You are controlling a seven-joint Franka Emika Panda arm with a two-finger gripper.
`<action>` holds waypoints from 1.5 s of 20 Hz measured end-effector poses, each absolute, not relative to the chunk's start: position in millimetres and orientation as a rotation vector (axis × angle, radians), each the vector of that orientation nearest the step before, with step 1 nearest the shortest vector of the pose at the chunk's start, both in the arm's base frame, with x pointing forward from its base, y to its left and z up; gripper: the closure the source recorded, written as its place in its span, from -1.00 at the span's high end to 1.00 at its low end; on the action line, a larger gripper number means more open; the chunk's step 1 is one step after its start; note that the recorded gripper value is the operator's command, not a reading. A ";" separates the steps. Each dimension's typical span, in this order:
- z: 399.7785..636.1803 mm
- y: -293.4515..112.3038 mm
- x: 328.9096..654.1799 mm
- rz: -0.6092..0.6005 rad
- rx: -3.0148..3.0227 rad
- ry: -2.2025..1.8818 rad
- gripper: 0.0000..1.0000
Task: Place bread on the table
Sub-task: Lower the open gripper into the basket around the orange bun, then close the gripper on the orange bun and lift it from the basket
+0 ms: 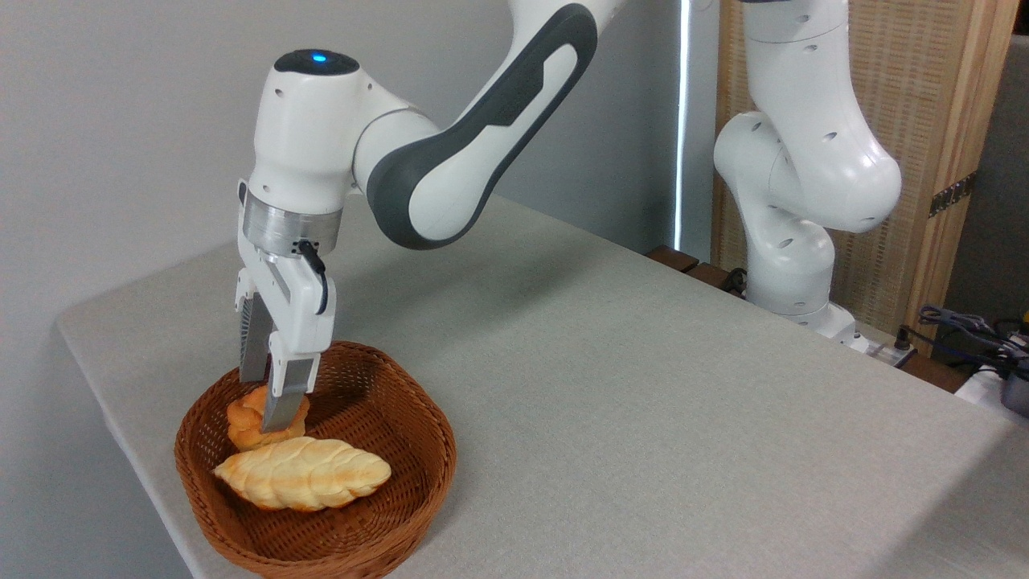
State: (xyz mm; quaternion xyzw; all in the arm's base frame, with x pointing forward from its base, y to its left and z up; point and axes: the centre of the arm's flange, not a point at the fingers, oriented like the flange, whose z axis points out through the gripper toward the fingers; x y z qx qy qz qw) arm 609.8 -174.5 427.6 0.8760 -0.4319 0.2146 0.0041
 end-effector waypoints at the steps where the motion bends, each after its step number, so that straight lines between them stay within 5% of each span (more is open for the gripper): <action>1: 425.2 -175.1 610.8 0.679 2.744 -1.353 0.30; 3: 423.8 -175.0 612.5 0.697 2.744 -1.350 -0.27; 6: 424.3 -174.9 612.7 0.703 2.738 -1.367 -0.58; 19: 429.6 -169.0 615.7 0.722 2.731 -1.396 -0.58; 24: 476.3 -158.8 612.6 0.825 2.739 -1.375 -0.56; 30: 524.4 -135.0 583.9 0.666 2.774 -1.355 -0.47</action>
